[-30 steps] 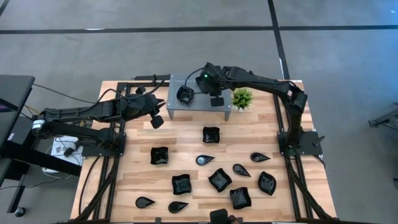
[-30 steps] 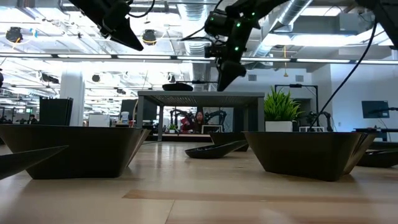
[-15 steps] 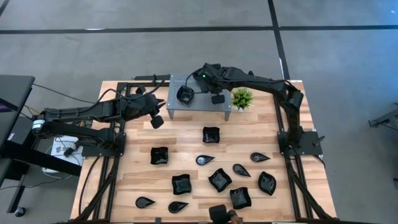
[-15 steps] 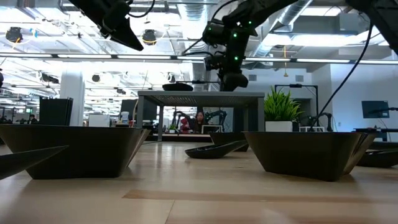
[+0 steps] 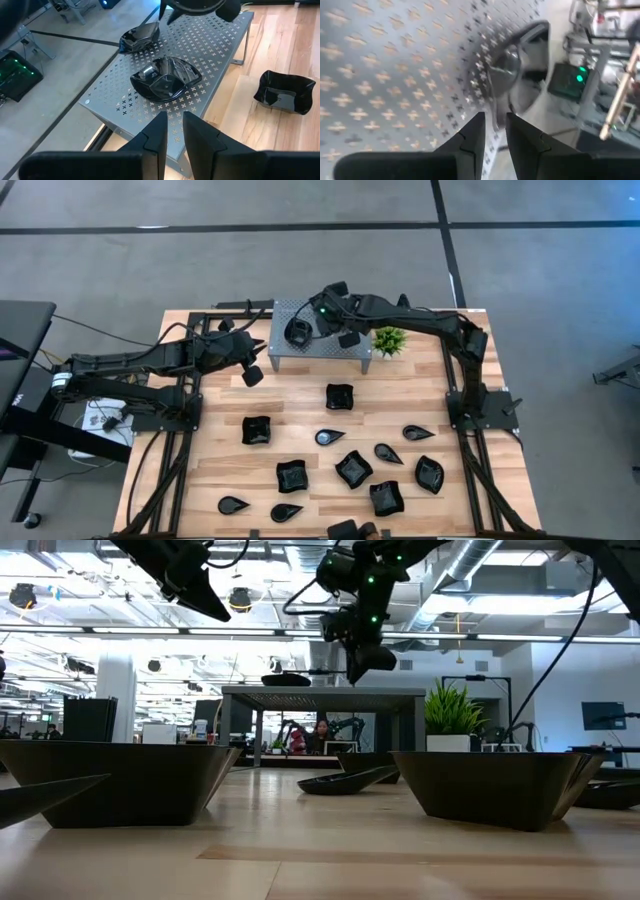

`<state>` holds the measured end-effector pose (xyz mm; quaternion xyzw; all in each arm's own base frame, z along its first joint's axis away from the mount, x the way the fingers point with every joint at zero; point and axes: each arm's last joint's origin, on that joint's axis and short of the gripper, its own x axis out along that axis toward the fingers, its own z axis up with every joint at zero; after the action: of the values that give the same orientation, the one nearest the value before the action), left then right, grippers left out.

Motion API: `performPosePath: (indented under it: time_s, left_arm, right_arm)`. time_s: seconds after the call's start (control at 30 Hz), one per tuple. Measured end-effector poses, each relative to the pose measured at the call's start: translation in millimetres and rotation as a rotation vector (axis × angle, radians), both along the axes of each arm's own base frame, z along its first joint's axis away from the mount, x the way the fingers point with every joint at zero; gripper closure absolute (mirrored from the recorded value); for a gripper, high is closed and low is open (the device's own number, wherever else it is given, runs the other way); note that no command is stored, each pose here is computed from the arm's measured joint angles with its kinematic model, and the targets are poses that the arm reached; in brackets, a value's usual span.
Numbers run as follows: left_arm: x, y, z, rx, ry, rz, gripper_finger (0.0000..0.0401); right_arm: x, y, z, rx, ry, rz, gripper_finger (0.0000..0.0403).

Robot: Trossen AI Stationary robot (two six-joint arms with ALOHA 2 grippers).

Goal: Pick & Place Mini shaped plates
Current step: Stack the black leaf-shaped plate on top of the stacked black leaf-shaped plates on the shelf

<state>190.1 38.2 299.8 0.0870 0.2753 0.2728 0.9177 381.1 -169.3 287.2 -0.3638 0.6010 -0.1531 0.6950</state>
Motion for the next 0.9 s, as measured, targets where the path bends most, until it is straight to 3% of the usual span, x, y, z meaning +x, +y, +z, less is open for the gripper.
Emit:
performPosePath:
  time_s: [0.2,0.3,0.4,0.57,0.7,0.9]
  left_arm:
    - [0.0,0.0,0.0,0.000,0.000,0.000,0.0339]
    - [0.0,0.0,0.0,0.000,0.000,0.000,0.0339]
    - [0.0,0.0,0.0,0.000,0.000,0.000,0.0339]
    - [-0.1,-0.1,-0.3,-0.003,0.001,0.001,0.0339]
    - [-0.1,-0.1,-0.2,-0.003,0.001,0.001,0.0339]
    - [-0.2,-0.1,-0.4,-0.020,-0.012,0.012,0.0339]
  right_arm:
    - [-6.5,-7.4,-1.1,0.016,-0.061,-0.152,0.0332]
    - [-9.6,-1.3,0.8,-0.019,-0.024,-0.179,0.0332]
    - [-11.3,10.1,7.8,-0.032,-0.014,-0.170,0.0332]
    - [-16.8,42.8,20.6,0.094,0.008,-0.063,0.0335]
    - [-32.0,65.1,50.9,0.130,-0.084,-0.020,0.0337]
    - [-78.0,67.7,94.1,0.243,-0.342,-0.119,0.0337]
